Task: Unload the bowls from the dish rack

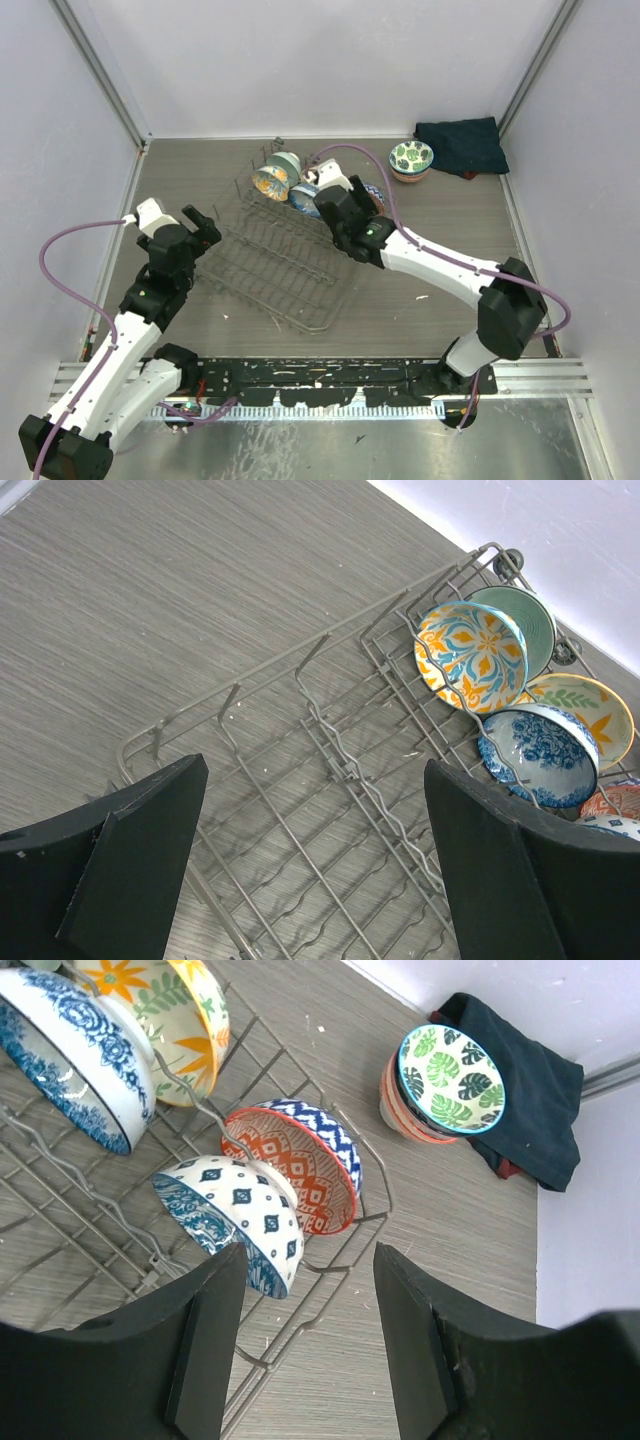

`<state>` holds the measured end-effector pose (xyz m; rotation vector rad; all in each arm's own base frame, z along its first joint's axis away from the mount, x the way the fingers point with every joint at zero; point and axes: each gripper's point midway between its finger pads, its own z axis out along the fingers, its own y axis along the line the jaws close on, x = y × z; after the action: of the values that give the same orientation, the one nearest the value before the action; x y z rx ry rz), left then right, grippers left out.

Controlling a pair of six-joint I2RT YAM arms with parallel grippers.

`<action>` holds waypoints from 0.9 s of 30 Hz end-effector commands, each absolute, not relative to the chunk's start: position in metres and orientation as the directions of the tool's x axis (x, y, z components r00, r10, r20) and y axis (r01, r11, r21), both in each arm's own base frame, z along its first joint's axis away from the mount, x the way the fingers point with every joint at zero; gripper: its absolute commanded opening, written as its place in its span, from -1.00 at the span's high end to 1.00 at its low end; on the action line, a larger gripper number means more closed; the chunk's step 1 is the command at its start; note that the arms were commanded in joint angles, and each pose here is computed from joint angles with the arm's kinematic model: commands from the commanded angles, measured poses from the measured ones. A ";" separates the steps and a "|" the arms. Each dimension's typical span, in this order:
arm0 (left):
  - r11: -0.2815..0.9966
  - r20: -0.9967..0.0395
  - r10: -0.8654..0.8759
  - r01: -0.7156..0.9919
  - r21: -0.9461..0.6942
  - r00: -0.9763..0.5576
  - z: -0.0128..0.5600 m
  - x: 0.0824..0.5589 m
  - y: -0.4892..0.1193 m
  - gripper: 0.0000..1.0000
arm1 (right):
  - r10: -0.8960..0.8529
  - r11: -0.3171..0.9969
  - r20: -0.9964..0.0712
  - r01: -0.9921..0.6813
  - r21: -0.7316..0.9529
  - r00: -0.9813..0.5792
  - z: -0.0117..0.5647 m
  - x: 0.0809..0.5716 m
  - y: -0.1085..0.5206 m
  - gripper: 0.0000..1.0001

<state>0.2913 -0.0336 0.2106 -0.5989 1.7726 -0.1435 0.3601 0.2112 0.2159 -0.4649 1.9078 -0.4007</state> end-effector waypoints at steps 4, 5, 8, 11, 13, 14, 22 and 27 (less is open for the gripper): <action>0.855 -0.873 -0.473 -0.300 -0.422 -0.118 0.230 0.296 -0.034 -0.96 | -0.558 0.829 -0.759 -0.194 -0.524 -0.335 0.206 0.376 0.228 -0.17; 0.856 -0.873 -0.472 -0.300 -0.422 -0.120 0.229 0.296 -0.034 -0.96 | -0.566 0.823 -0.750 -0.190 -0.535 -0.341 0.203 0.378 0.228 -0.16; 0.855 -0.872 -0.475 -0.300 -0.424 -0.120 0.228 0.296 -0.034 -0.96 | -0.595 0.798 -0.717 -0.166 -0.579 -0.362 0.193 0.382 0.225 -0.12; 0.855 -0.873 -0.473 -0.301 -0.422 -0.121 0.228 0.296 -0.034 -0.96 | -0.618 0.774 -0.689 -0.144 -0.616 -0.379 0.186 0.387 0.222 -0.09; 0.855 -0.873 -0.473 -0.301 -0.422 -0.122 0.228 0.297 -0.035 -0.96 | -0.630 0.762 -0.673 -0.140 -0.633 -0.387 0.181 0.389 0.221 -0.07; 0.856 -0.873 -0.473 -0.302 -0.421 -0.123 0.227 0.297 -0.035 -0.96 | -0.636 0.756 -0.665 -0.139 -0.640 -0.391 0.178 0.390 0.220 -0.07; 0.856 -0.873 -0.473 -0.301 -0.421 -0.124 0.228 0.297 -0.035 -0.96 | -0.653 0.725 -0.635 -0.097 -0.682 -0.413 0.165 0.399 0.211 0.04; 0.855 -0.873 -0.473 -0.302 -0.421 -0.122 0.227 0.297 -0.034 -0.96 | -0.657 0.713 -0.632 -0.068 -0.698 -0.411 0.161 0.404 0.206 0.13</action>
<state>0.2928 -0.0342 0.2099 -0.5986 1.7738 -0.1432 0.3914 0.2064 0.1407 -0.6558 1.9695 -0.7105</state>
